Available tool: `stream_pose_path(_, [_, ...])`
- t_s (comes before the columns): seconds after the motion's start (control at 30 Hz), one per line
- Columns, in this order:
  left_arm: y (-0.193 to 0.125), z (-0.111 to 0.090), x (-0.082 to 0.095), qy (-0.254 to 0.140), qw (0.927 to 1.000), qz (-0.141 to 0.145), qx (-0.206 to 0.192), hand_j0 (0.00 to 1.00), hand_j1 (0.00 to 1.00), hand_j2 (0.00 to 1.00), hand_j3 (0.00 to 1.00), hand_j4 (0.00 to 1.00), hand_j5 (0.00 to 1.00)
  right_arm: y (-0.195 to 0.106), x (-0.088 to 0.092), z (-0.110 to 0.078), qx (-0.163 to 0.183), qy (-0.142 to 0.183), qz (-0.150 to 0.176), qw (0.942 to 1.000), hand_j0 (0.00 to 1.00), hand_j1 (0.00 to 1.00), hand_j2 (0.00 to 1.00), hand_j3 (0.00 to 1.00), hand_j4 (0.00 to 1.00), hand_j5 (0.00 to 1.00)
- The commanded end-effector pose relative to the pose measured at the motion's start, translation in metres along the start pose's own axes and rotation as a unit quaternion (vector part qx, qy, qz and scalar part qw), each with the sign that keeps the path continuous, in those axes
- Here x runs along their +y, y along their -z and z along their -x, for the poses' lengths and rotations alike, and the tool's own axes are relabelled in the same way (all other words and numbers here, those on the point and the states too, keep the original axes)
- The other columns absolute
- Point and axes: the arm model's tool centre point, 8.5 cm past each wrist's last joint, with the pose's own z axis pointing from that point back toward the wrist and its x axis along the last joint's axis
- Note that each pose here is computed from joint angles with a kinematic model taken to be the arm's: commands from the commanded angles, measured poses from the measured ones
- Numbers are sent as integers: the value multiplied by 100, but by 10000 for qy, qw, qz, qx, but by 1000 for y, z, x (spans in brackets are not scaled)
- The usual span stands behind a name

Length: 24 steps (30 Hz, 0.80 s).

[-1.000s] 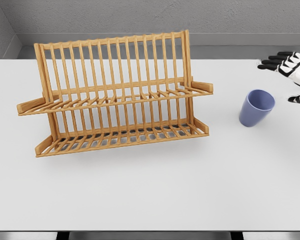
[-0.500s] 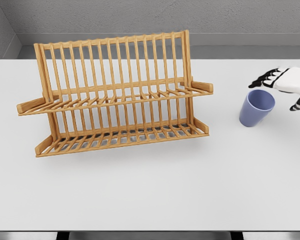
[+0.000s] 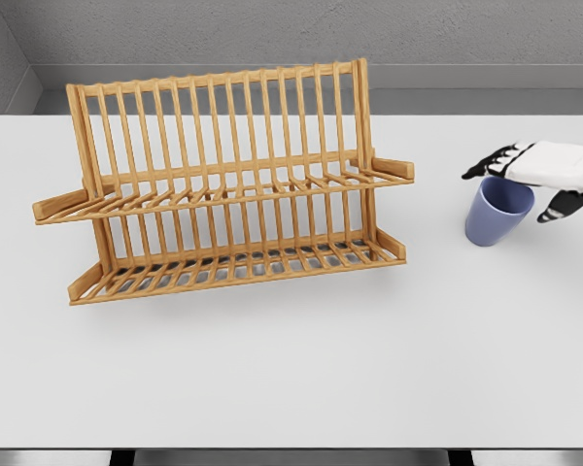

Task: Right arm put cup on second shelf

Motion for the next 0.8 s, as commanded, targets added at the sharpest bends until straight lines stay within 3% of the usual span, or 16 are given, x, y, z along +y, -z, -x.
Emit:
stream_pose_path(0.0, [0,0,0,-1,10000,-3,0,100,100,100,100,100,100,3,3,-1,-28,42,-36,10000,100,100,100,100,100,100])
stream_pose_path(0.37, [0,0,0,-1,10000,-3,0,100,100,100,100,100,100,19,2,-12,-224,-23,-107,9997,100,100,100,100,100,100])
stream_pose_path(0.4, [0,0,0,-1,10000,4,0,100,100,100,100,100,100,20,1,-11,-224,-36,-115,9997,97,97,97,97,97,97])
stream_pose_path(0.43, [0,-1,0,0,10000,-4,-7,100,100,100,100,100,100,20,1,-12,-229,-41,-113,9997,80,80,80,80,80,80])
stream_pose_path(0.47, [0,-1,0,0,10000,4,-7,100,100,100,100,100,100,19,1,-11,-222,-42,-116,9997,75,75,75,75,75,75])
stream_pose_path(0.77, [0,-1,0,0,10000,4,-7,100,100,100,100,100,100,20,0,-12,-232,-52,-112,9997,71,71,71,71,71,71])
